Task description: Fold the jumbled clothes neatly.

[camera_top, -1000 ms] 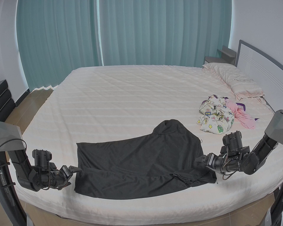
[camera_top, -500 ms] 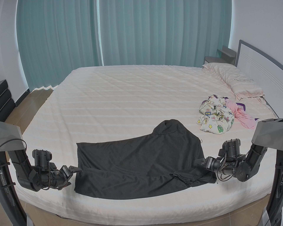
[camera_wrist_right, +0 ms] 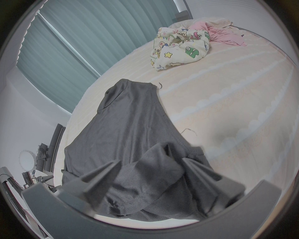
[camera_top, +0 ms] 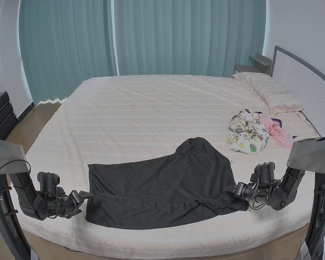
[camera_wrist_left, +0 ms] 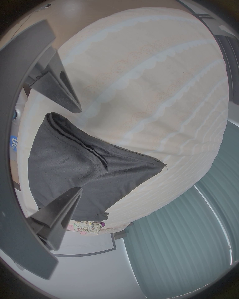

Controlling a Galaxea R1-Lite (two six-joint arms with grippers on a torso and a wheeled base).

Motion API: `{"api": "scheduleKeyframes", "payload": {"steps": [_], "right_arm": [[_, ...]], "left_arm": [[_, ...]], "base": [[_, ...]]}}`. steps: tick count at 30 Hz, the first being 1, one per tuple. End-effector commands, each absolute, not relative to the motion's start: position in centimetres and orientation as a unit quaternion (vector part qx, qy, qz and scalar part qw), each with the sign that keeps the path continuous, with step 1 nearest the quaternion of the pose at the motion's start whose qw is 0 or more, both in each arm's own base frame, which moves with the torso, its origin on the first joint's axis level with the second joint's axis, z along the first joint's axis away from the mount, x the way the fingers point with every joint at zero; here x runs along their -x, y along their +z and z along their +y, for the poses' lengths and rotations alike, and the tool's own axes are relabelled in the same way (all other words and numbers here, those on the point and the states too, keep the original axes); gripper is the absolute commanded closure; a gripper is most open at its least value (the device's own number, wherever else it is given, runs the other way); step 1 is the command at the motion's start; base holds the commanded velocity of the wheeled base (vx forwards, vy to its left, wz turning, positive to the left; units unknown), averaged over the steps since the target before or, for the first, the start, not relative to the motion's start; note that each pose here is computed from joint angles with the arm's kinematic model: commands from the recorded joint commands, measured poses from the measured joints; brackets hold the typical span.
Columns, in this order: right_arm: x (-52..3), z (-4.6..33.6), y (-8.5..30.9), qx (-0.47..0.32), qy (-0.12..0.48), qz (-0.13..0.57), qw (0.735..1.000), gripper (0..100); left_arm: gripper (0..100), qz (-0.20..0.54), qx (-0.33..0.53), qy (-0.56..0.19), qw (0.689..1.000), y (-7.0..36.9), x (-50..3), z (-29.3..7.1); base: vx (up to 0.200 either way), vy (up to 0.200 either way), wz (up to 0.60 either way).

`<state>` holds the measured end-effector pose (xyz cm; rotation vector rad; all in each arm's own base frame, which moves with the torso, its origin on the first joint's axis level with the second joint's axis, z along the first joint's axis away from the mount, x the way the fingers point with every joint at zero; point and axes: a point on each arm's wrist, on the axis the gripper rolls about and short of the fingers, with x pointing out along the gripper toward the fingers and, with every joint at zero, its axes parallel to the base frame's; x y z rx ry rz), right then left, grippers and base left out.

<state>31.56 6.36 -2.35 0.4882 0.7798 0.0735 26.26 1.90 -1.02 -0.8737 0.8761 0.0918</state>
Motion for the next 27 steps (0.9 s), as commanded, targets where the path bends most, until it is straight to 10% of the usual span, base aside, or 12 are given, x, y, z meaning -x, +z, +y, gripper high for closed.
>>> {"api": "scheduleKeyframes", "payload": {"steps": [1,27], "right_arm": [[-31.5,6.2,-2.1,-0.239,0.035,0.366,0.898,100],[-25.1,5.9,5.2,-0.233,0.049,0.378,0.895,100]], "left_arm": [[0,0.41,0.41,0.043,0.814,-1.0,-26.3,1.9],[0,0.411,0.409,0.044,0.814,-1.1,-26.3,1.9]], "base": [[0.0,0.0,0.0],[0.0,0.0,0.0]]}}
